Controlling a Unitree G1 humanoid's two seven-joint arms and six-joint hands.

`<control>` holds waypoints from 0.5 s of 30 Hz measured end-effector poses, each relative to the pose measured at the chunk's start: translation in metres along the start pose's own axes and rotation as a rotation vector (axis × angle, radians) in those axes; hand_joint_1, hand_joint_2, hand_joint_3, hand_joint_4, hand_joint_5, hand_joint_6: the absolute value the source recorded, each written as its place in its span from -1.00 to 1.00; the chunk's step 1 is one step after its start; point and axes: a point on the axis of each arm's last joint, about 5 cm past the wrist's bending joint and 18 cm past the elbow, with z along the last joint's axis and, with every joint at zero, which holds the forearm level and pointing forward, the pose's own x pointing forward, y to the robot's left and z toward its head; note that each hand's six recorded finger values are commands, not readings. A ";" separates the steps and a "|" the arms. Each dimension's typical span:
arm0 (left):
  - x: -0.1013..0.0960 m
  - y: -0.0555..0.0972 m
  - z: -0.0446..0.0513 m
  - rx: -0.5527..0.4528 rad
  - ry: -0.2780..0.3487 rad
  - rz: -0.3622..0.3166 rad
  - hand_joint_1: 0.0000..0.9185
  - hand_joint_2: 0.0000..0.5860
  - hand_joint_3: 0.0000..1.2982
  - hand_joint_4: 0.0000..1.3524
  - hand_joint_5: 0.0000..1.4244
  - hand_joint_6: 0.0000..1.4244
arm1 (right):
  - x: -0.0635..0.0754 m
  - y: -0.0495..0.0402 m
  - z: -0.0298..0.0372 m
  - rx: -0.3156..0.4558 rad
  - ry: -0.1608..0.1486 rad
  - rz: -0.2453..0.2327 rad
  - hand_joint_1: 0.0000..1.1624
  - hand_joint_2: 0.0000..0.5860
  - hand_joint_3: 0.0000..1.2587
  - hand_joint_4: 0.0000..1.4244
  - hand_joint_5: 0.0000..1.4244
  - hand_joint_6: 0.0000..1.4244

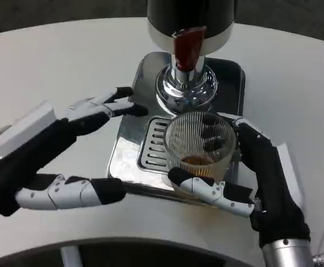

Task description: Grasp the cup under the faucet to collect the drink, then remove the cup.

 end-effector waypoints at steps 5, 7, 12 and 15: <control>-0.004 -0.003 0.0062 0.034 -0.019 -0.043 -1.00 -0.85 -0.66 -1.00 -0.89 -1.00 | -0.010 -0.0047 0.0076 0.006 -0.008 0.028 0.60 -0.48 -0.15 -0.14 -0.03 -0.07; -0.005 -0.003 0.0080 0.044 -0.023 -0.055 -1.00 -0.85 -0.65 -1.00 -0.89 -1.00 | -0.013 -0.0061 0.0106 0.009 -0.011 0.039 0.60 -0.48 -0.15 -0.14 -0.03 -0.07; -0.012 -0.001 0.0097 0.069 -0.010 -0.063 -1.00 -0.85 -0.65 -1.00 -0.89 -1.00 | -0.017 -0.0090 0.0154 0.014 -0.011 0.064 0.60 -0.48 -0.15 -0.14 -0.02 -0.07; -0.017 0.000 0.0115 0.086 -0.004 -0.073 -1.00 -0.85 -0.65 -1.00 -0.89 -1.00 | -0.021 -0.0125 0.0190 0.014 -0.012 0.087 0.60 -0.48 -0.14 -0.14 -0.02 -0.07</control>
